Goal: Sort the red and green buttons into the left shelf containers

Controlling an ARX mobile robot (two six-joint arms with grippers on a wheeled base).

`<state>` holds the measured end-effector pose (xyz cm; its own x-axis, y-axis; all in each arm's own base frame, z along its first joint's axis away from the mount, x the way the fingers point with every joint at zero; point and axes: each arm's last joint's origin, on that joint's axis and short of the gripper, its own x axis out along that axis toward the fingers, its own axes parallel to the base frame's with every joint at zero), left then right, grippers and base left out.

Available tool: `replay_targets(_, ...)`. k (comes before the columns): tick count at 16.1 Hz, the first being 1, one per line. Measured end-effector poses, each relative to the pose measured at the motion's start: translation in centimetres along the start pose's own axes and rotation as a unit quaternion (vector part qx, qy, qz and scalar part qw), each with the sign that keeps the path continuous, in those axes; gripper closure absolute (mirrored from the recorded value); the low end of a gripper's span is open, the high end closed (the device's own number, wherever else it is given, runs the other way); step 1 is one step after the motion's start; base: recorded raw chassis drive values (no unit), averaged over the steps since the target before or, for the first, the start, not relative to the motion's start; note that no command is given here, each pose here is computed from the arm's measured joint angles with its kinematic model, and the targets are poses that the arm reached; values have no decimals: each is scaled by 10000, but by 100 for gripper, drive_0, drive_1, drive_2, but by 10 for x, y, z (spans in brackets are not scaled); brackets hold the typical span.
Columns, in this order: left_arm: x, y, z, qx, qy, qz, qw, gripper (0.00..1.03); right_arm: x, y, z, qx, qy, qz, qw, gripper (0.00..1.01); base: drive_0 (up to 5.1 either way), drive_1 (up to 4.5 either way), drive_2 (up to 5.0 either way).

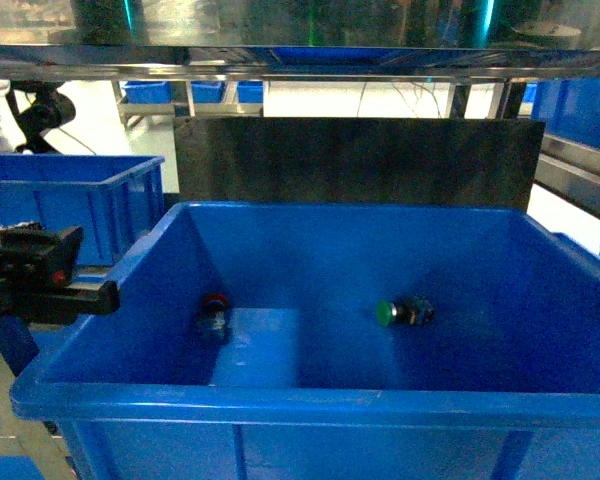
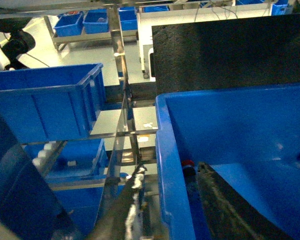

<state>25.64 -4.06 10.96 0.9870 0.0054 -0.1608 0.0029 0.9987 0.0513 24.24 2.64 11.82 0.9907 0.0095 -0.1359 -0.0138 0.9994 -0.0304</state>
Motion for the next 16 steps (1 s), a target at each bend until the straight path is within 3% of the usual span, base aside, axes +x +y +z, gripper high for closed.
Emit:
replay_targets(2,-26,12,3,-98,-58,-1,9999,98,-23,-9,3,24,-97,-84,9999,100,0,0,0)
replay_targets(3,-34,15,7,-136,-174,-2,9998,101,-31,-11,7,51,-224,-99,9997,99,0,0,0)
replay_targets(5,-53,23,16,-204,-515,5,9985,101,-48,-14,18,78,-594,-45,9982,99,0,0,0)
replay_targets(6,-64,26,21,-226,-677,14,9974,101,-57,-22,19,76,-587,26,9982,99,0,0,0)
replay_targets(7,-71,29,22,-229,-698,12,9973,101,-64,-27,18,89,-546,-106,9984,99,0,0,0)
replay_targets(10,-88,39,22,-229,-684,-69,9974,101,-79,-26,22,86,-587,-61,9982,99,0,0,0)
replay_targets(11,-91,42,23,-242,-686,18,9973,101,-82,-26,23,86,-458,-58,9989,99,0,0,0)
replay_targets(13,-104,42,30,-241,-634,-31,9977,101,-95,-27,34,85,-681,-60,9976,99,0,0,0)
replay_targets(16,-118,43,34,-239,-748,-22,9969,101,-106,-26,31,85,-626,-58,9980,99,0,0,0)
